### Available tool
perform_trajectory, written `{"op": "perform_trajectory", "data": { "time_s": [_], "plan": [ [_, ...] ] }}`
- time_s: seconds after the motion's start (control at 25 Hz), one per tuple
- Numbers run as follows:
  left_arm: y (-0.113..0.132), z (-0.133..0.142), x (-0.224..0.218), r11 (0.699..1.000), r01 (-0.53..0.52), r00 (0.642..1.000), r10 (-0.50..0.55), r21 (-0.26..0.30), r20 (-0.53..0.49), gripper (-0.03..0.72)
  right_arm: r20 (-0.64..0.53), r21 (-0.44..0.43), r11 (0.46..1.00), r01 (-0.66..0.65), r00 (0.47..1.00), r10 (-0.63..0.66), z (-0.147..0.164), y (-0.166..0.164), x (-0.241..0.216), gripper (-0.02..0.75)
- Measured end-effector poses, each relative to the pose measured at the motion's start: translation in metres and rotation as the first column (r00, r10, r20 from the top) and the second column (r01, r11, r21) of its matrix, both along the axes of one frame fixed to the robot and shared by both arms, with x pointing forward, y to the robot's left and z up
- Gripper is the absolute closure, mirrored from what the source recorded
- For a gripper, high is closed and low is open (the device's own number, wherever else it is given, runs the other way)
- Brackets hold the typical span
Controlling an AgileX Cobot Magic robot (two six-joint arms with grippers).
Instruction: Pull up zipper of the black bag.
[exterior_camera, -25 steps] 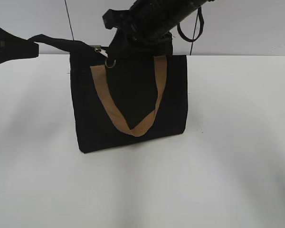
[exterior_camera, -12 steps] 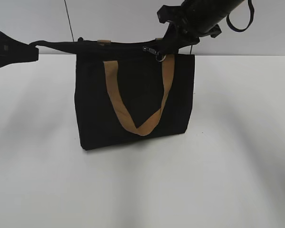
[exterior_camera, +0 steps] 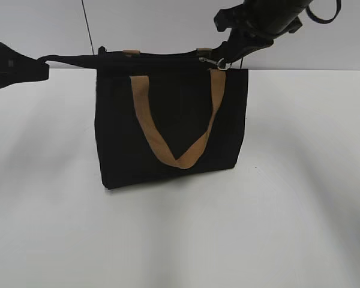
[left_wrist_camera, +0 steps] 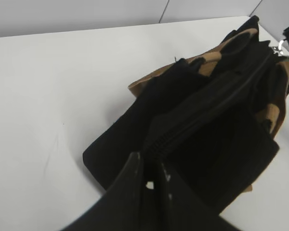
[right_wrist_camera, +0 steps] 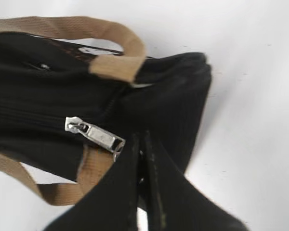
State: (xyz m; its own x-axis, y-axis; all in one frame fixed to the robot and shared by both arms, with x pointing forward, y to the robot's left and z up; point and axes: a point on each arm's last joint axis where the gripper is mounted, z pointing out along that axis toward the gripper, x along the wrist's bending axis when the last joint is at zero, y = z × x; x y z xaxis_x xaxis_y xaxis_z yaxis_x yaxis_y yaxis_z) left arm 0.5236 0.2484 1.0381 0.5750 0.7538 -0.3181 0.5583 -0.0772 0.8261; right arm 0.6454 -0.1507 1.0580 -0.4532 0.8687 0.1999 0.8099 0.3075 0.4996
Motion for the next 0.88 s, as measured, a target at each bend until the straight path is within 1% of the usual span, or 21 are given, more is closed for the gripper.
{"op": "perform_trajectory", "data": {
  "time_s": [0.08, 0.28, 0.36, 0.4, 0.44, 0.48, 0.52, 0.56, 0.6, 0.64, 0.68, 0.72, 0.76, 0.88],
  "plan": [
    [0.000, -0.002, 0.001, 1.000, -0.003, 1.000, 0.003, 0.002, -0.007, 0.667, 0.021, -0.024, 1.000, 0.007, 1.000, -0.006, 0.003, -0.004, 0.001, 0.752],
    [0.001, -0.004, 0.002, 1.000, -0.008, 1.000, 0.008, 0.004, -0.012, 0.667, 0.028, -0.030, 1.000, 0.010, 1.000, -0.009, 0.005, -0.004, 0.002, 0.750],
    [0.002, -0.004, 0.003, 1.000, -0.018, 1.000, 0.018, 0.010, -0.011, 0.662, 0.026, -0.030, 1.000, 0.010, 1.000, -0.009, 0.005, -0.004, 0.002, 0.729],
    [0.002, -0.005, 0.004, 1.000, -0.025, 1.000, 0.025, 0.014, -0.009, 0.640, 0.023, -0.031, 0.999, 0.009, 1.000, -0.008, 0.005, -0.004, 0.002, 0.701],
    [0.003, -0.005, 0.004, 0.999, -0.036, 0.999, 0.036, 0.020, -0.007, 0.593, 0.020, -0.037, 0.999, 0.006, 1.000, -0.006, 0.005, -0.005, 0.001, 0.655],
    [0.004, -0.005, 0.005, 0.999, -0.043, 0.999, 0.043, 0.024, -0.006, 0.531, 0.015, -0.038, 0.999, 0.006, 1.000, -0.005, 0.005, -0.005, 0.000, 0.588],
    [0.004, -0.005, 0.005, 0.998, -0.049, 0.999, 0.049, 0.027, -0.004, 0.433, 0.014, -0.042, 0.999, 0.000, 1.000, 0.000, 0.006, -0.006, 0.000, 0.517],
    [0.005, -0.005, 0.006, 0.998, -0.057, 0.998, 0.057, 0.032, -0.003, 0.317, 0.019, -0.045, 0.999, -0.009, 1.000, 0.010, 0.009, -0.006, -0.002, 0.421],
    [0.006, -0.005, 0.006, 0.997, -0.065, 0.998, 0.065, 0.037, -0.001, 0.223, 0.024, -0.049, 0.999, -0.020, 0.999, 0.021, 0.012, -0.007, -0.004, 0.324],
    [0.006, -0.006, 0.007, 0.996, -0.075, 0.997, 0.075, 0.042, 0.002, 0.133, 0.029, -0.052, 0.998, -0.031, 0.999, 0.033, 0.016, -0.007, -0.006, 0.251],
    [0.007, -0.006, 0.007, 0.995, -0.086, 0.996, 0.086, 0.048, 0.004, 0.089, 0.035, -0.056, 0.997, -0.044, 0.998, 0.046, 0.020, -0.008, -0.009, 0.182],
    [0.008, -0.006, 0.008, 0.994, -0.096, 0.995, 0.096, 0.054, 0.007, 0.074, 0.042, -0.059, 0.997, -0.053, 0.998, 0.056, 0.025, -0.009, -0.011, 0.139],
    [0.009, -0.006, 0.008, 0.993, -0.103, 0.995, 0.102, 0.058, 0.008, 0.073, 0.040, -0.061, 0.996, -0.061, 0.997, 0.063, 0.028, -0.009, -0.014, 0.118],
    [0.009, -0.006, 0.009, 0.991, -0.117, 0.993, 0.117, 0.058, 0.006, 0.088, 0.032, -0.068, 0.995, -0.079, 0.996, 0.081, 0.039, -0.012, -0.023, 0.110]
  ]
}}
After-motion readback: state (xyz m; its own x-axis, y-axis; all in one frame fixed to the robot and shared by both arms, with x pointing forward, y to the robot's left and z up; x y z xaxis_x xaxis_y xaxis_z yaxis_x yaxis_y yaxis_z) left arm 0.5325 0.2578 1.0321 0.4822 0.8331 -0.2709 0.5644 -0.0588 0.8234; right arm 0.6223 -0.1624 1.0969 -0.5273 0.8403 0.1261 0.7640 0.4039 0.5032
